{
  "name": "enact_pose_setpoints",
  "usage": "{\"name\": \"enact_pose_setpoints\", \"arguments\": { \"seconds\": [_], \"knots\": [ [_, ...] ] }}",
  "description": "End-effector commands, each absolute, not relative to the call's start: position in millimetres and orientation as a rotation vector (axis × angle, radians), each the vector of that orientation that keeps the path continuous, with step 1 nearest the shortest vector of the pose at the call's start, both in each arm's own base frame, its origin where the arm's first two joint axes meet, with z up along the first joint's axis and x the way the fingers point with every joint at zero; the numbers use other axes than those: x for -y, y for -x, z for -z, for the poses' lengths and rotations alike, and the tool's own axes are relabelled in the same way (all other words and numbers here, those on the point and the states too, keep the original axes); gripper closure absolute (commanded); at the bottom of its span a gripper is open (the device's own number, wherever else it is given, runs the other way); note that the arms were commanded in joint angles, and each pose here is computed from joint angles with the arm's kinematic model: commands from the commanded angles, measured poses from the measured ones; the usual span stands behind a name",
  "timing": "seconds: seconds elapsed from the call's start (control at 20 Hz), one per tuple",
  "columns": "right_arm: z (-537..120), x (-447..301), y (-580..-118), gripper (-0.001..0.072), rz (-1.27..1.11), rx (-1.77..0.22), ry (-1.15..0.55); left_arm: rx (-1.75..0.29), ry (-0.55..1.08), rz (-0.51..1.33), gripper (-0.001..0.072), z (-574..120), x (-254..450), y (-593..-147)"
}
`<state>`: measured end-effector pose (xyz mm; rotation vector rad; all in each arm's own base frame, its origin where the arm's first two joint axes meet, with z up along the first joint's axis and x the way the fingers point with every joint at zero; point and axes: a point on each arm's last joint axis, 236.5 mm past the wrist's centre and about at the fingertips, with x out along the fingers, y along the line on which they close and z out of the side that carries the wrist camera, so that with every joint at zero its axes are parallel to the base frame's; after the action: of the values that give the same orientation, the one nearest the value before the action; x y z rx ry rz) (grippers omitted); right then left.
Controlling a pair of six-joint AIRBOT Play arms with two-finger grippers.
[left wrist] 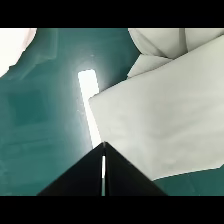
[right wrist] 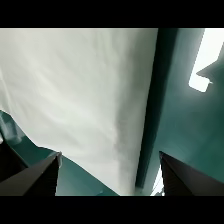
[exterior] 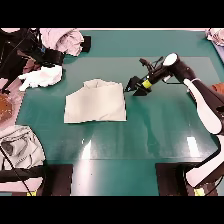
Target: Fold the shirts.
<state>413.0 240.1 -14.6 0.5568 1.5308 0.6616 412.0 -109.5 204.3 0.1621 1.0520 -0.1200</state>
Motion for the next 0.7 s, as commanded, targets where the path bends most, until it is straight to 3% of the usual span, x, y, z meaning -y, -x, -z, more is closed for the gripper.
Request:
{"name": "enact_pose_setpoints", "arguments": {
  "seconds": [0.0, 0.35, 0.4, 0.45, 0.55, 0.65],
  "knots": [
    [36.7, -255.2, -408.9, 0.0025, -0.676, -1.452, -0.651, -1.044, -0.159, 0.128, 0.0684, -205.3, 111.6, -413.2],
    [80.8, -311.5, -391.3, 0.0029, -0.635, -1.379, -0.567, -1.059, -0.155, 0.143, 0.0683, -203.8, 114.4, -409.3],
    [71.2, -331.3, -390.2, 0.0095, -0.685, -1.346, -0.575, -1.051, -0.154, 0.144, 0.0683, -205.5, 114.7, -410.0],
    [58.8, -350.2, -392.2, 0.0257, -0.736, -1.301, -0.589, -1.045, -0.153, 0.144, 0.0683, -207.2, 114.4, -409.8],
    [34.6, -375.3, -400.3, 0.0700, -0.805, -1.208, -0.548, -1.042, -0.152, 0.143, 0.0684, -208.7, 113.9, -408.9],
    [7.2, -365.9, -417.3, 0.0697, -0.804, -1.172, -0.470, -1.040, -0.151, 0.144, 0.0683, -210.1, 113.7, -407.7]
  ]
}}
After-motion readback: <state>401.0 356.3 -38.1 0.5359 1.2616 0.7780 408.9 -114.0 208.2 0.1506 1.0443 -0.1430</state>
